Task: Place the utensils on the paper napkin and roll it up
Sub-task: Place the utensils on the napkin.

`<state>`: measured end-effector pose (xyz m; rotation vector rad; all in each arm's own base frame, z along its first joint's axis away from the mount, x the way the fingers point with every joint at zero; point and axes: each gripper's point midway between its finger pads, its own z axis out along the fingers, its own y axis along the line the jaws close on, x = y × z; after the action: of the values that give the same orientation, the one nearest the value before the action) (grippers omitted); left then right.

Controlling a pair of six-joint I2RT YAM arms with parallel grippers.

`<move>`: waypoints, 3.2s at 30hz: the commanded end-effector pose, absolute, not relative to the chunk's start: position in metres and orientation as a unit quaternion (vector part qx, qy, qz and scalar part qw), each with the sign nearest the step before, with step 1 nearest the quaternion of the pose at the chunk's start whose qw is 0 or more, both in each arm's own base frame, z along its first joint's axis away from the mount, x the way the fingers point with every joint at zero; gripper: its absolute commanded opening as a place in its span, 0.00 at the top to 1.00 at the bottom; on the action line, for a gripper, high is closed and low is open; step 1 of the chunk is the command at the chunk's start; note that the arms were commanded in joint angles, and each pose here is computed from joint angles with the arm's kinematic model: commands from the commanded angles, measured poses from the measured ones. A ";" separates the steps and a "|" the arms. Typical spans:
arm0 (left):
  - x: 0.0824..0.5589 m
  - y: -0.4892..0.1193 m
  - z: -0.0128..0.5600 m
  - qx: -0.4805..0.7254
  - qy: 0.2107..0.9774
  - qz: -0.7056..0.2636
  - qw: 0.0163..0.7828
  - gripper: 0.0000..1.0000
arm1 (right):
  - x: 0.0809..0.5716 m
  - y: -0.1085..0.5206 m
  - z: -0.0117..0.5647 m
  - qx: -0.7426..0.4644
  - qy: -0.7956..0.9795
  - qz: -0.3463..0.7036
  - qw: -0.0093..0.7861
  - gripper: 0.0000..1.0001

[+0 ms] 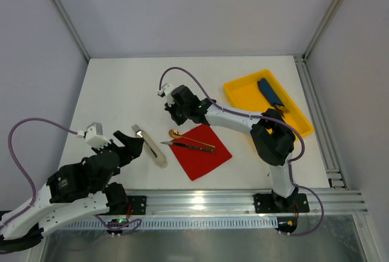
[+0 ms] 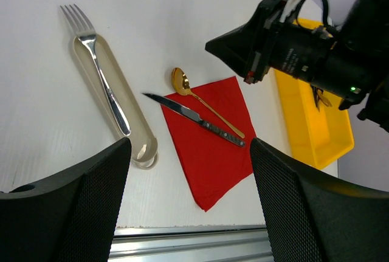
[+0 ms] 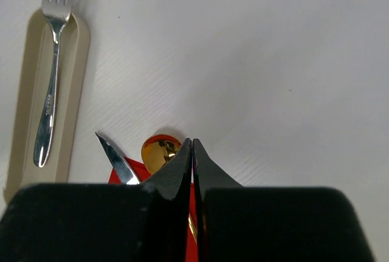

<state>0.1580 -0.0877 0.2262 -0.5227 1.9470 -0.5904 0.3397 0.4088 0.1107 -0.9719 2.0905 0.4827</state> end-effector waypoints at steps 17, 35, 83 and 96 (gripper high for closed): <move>0.174 -0.098 0.235 -0.209 0.795 -0.221 0.525 0.19 | 0.338 0.403 0.038 -0.359 0.864 0.211 0.282 0.96; 0.171 -0.089 0.237 -0.218 0.788 -0.228 0.528 0.18 | 0.319 0.405 0.021 -0.356 0.869 0.238 0.247 0.96; 0.168 -0.090 0.241 -0.217 0.791 -0.238 0.521 0.18 | 0.282 0.423 0.083 -0.511 0.760 0.311 0.252 0.17; 0.168 -0.091 0.242 -0.213 0.793 -0.234 0.520 0.18 | 0.285 0.430 0.044 -0.534 0.767 0.285 0.212 0.20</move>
<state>0.1658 -0.0937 0.2319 -0.4923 1.9261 -0.5581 0.2841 0.4208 0.0353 -1.4584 2.1807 0.8029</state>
